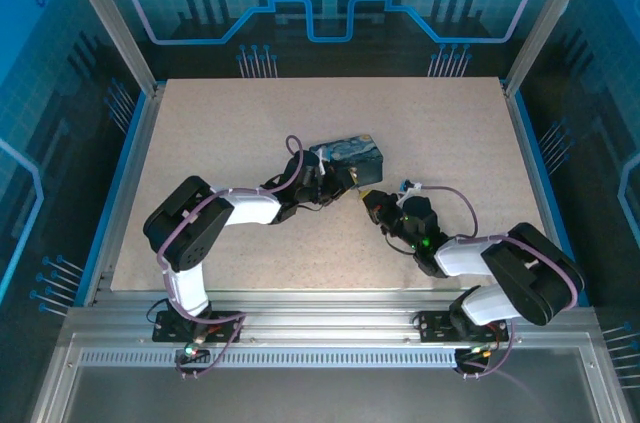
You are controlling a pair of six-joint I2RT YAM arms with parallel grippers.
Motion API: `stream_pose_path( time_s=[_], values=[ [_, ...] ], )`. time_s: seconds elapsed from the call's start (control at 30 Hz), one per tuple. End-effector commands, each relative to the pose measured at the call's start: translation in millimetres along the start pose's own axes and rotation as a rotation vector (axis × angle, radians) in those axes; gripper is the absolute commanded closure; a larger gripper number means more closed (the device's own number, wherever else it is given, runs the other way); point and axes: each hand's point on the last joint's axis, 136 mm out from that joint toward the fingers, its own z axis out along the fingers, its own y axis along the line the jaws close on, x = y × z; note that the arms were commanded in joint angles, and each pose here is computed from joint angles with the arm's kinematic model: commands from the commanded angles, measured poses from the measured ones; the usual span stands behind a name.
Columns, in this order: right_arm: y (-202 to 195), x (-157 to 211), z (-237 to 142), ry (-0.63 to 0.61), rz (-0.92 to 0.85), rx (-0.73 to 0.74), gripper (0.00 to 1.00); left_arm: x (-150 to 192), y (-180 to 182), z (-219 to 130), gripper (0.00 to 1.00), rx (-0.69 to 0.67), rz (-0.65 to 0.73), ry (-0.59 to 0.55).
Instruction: Unlock the padlock with the key
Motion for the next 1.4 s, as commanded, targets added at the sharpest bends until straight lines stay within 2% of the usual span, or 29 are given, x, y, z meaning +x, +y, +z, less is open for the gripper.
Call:
stream_pose_path(
  time_s=[0.0, 1.0, 1.37],
  values=[
    [12, -1, 4, -0.015, 0.003, -0.039, 1.00, 3, -9, 2, 1.00, 0.047, 0.010, 0.006],
    [12, -6, 11, -0.029, 0.000, -0.038, 1.00, 6, -8, 4, 1.00, 0.068, -0.010, 0.013],
    [13, 0, 21, -0.018, 0.165, -0.059, 1.00, 7, -16, 4, 1.00, 0.109, -0.011, 0.014]
  ],
)
